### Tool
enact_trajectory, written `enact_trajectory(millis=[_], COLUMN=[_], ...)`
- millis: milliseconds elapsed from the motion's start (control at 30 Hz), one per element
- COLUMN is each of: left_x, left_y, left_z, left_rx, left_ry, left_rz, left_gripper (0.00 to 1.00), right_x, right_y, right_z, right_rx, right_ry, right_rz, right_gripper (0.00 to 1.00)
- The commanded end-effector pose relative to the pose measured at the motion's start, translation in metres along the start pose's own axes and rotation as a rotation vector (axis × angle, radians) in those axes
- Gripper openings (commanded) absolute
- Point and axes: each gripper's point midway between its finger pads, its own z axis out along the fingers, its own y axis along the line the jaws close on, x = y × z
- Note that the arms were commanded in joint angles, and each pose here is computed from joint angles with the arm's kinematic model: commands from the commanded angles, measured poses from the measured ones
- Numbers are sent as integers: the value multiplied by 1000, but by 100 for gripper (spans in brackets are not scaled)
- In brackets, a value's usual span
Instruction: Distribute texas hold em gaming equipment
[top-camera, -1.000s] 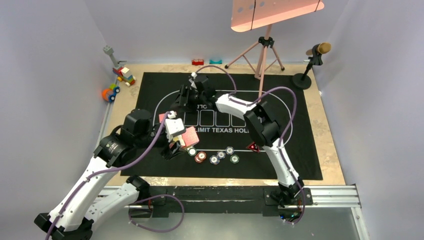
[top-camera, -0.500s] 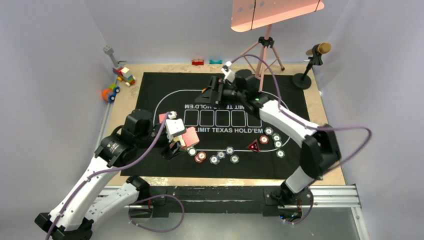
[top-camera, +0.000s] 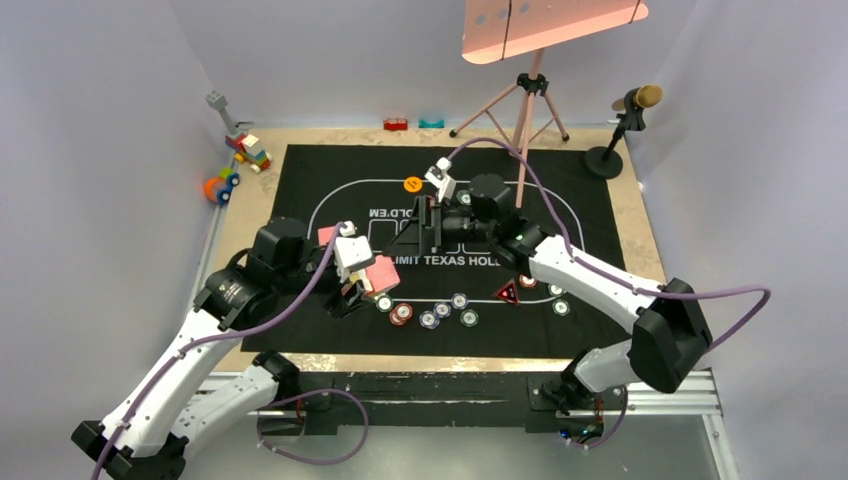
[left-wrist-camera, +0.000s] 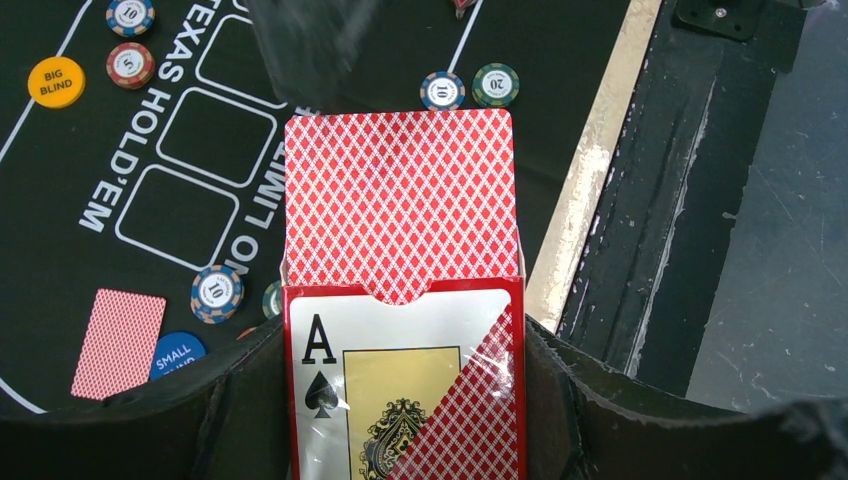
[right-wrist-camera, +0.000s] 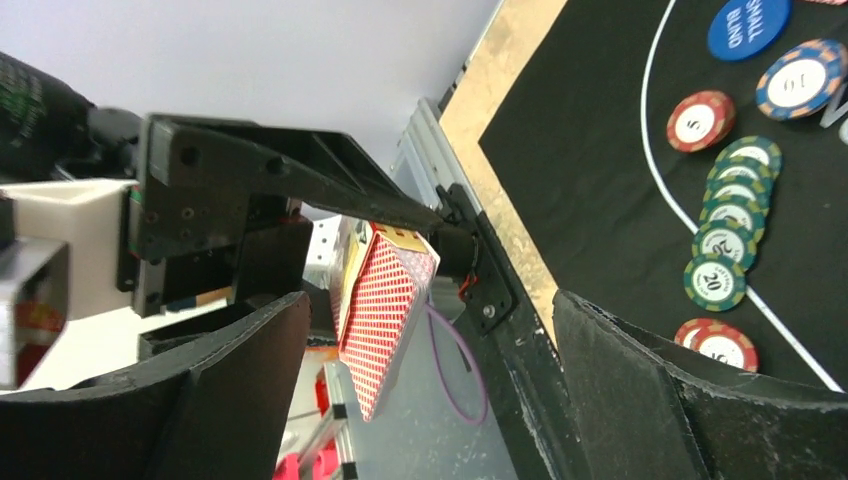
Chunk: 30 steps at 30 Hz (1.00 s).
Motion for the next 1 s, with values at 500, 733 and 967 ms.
enact_trajectory(millis=[500, 733, 967], left_x=[-31, -32, -29], left_y=[17, 17, 17], left_z=[3, 3, 2], left_rx=[-44, -49, -53], left_ry=[-86, -89, -85], left_rz=[78, 80, 77], left_gripper=[25, 25, 24], right_x=[30, 40, 42], right_y=[18, 13, 11], right_z=[37, 38, 30], right_rx=[-178, -178, -173], right_ry=[121, 160, 165], right_rz=[27, 89, 104], right_gripper=[98, 79, 70])
